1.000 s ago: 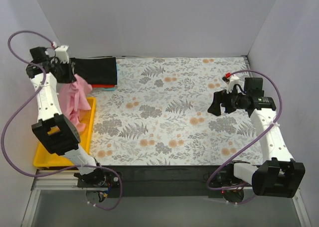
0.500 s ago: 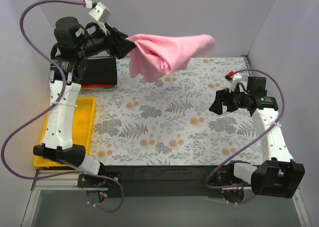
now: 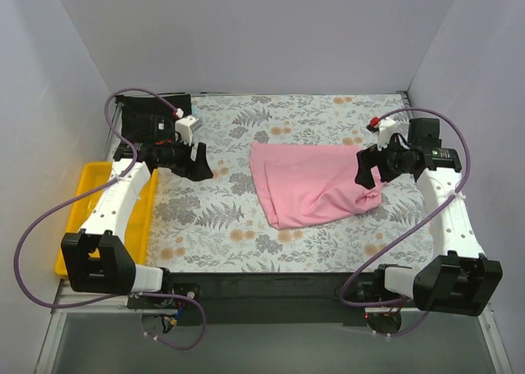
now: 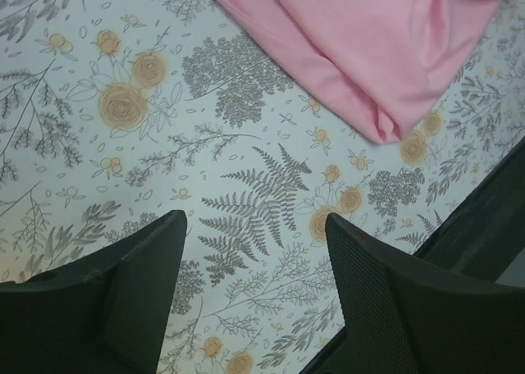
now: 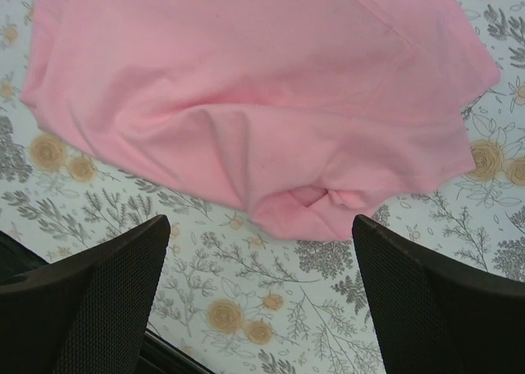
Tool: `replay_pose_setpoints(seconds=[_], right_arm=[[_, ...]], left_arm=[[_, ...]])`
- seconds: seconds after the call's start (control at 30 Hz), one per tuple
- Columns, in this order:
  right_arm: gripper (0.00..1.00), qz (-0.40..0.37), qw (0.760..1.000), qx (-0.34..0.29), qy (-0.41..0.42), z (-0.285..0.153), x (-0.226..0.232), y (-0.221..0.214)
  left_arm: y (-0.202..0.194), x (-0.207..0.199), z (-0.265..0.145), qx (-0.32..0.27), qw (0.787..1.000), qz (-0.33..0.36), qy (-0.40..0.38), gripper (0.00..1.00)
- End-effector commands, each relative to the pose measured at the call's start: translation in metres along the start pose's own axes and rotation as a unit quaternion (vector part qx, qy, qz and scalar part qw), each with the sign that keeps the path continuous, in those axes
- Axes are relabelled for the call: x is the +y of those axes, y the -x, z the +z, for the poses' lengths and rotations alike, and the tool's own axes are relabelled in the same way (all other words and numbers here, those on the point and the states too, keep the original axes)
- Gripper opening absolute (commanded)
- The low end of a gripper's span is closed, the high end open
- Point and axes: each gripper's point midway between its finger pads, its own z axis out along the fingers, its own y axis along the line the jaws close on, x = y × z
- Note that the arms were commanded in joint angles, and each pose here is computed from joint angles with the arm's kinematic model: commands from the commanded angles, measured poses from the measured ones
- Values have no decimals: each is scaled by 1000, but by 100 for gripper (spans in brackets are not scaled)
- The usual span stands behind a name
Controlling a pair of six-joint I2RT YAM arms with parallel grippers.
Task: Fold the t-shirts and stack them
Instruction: Move the tshirt to the center of the board, then flatten the tshirt out
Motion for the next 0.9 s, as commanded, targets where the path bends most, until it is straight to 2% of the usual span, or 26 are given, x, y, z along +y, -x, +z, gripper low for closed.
replay_pose_setpoints(seconds=[0.0, 0.2, 0.23, 0.27, 0.33, 0.47, 0.7, 0.87], right_arm=[[98, -47, 997, 53, -21, -8, -13, -16], [98, -17, 992, 121, -22, 21, -34, -41], [98, -9, 992, 126, -20, 26, -37, -42], [97, -5, 992, 127, -21, 30, -40, -41], [93, 10, 991, 131, -18, 44, -48, -40], [86, 30, 991, 134, -13, 66, -62, -28], [78, 19, 984, 178, -11, 107, -69, -37], [75, 0, 978, 208, -9, 127, -61, -50]], left_arm=[[18, -29, -9, -34, 994, 89, -45, 66], [31, -18, 60, 5, 995, 97, -32, 65], [52, -12, 66, -6, 994, 105, -9, 65], [46, -3, 90, 20, 995, 93, -5, 65], [59, -2, 121, 33, 995, 90, -3, 63], [73, 16, 167, 47, 994, 86, 49, 63], [90, 37, 221, 36, 991, 85, 101, 60], [84, 50, 254, 51, 985, 99, 130, 59]])
